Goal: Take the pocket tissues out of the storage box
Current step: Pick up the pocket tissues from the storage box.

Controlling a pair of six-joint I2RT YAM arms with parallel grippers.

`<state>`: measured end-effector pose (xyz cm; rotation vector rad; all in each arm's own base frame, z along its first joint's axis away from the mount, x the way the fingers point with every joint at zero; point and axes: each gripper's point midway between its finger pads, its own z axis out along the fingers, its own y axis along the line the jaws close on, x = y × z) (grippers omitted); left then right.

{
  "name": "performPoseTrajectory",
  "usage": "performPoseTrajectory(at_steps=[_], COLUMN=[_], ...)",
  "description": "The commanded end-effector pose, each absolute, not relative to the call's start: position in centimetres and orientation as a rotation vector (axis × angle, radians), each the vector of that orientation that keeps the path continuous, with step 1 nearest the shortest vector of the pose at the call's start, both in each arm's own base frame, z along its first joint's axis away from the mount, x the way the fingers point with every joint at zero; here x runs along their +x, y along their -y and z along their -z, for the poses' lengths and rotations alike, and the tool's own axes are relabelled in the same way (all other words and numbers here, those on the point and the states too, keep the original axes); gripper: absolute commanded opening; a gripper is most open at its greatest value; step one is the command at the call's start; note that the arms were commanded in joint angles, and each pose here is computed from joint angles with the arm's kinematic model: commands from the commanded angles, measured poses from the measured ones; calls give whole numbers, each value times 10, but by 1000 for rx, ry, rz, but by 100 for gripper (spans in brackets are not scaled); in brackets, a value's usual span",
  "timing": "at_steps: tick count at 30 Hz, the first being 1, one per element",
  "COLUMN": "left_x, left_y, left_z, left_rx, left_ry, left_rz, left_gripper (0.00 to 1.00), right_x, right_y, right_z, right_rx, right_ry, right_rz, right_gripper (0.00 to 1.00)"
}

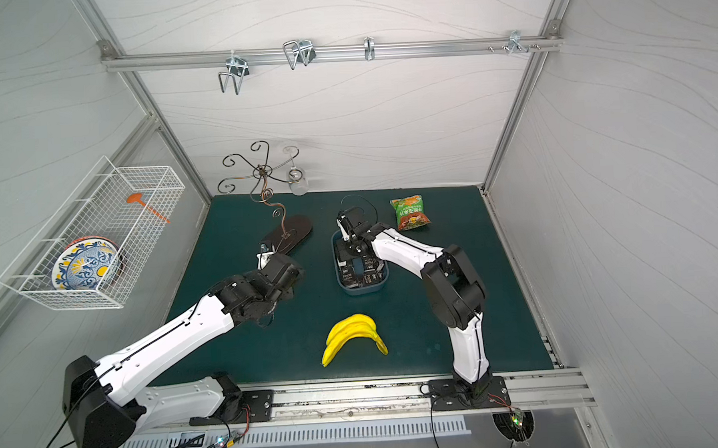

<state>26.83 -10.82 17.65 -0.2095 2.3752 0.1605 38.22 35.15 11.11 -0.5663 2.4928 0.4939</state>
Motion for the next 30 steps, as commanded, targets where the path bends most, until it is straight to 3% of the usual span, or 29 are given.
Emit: performPoseTrajectory(at_steps=[1,8,14,22,30], left_x=[268,266,265,267,269], left_y=[107,105,103,104,107], left_z=[-179,-178,-179,-178,-182], left_rx=[-226,-229,-234,-242,-238], left_ry=[-2359,-2360,-2353,-2353,-2348], left_rz=[-141,-145,-144,-138,-124], left_gripper=[42,42,42,41,41], right_x=[384,381,379,377,395], right_y=[-361,-370,-367,-359,-269], right_z=[-104,-87,-88,-154,-182], right_rx=[-563,-577,-571,-513,-194], right_ry=[-2503,-2537,-2540,-2414,-2340], right_rz=[-508,-516,-508,-637,-862], right_gripper=[57,52,34,29,30])
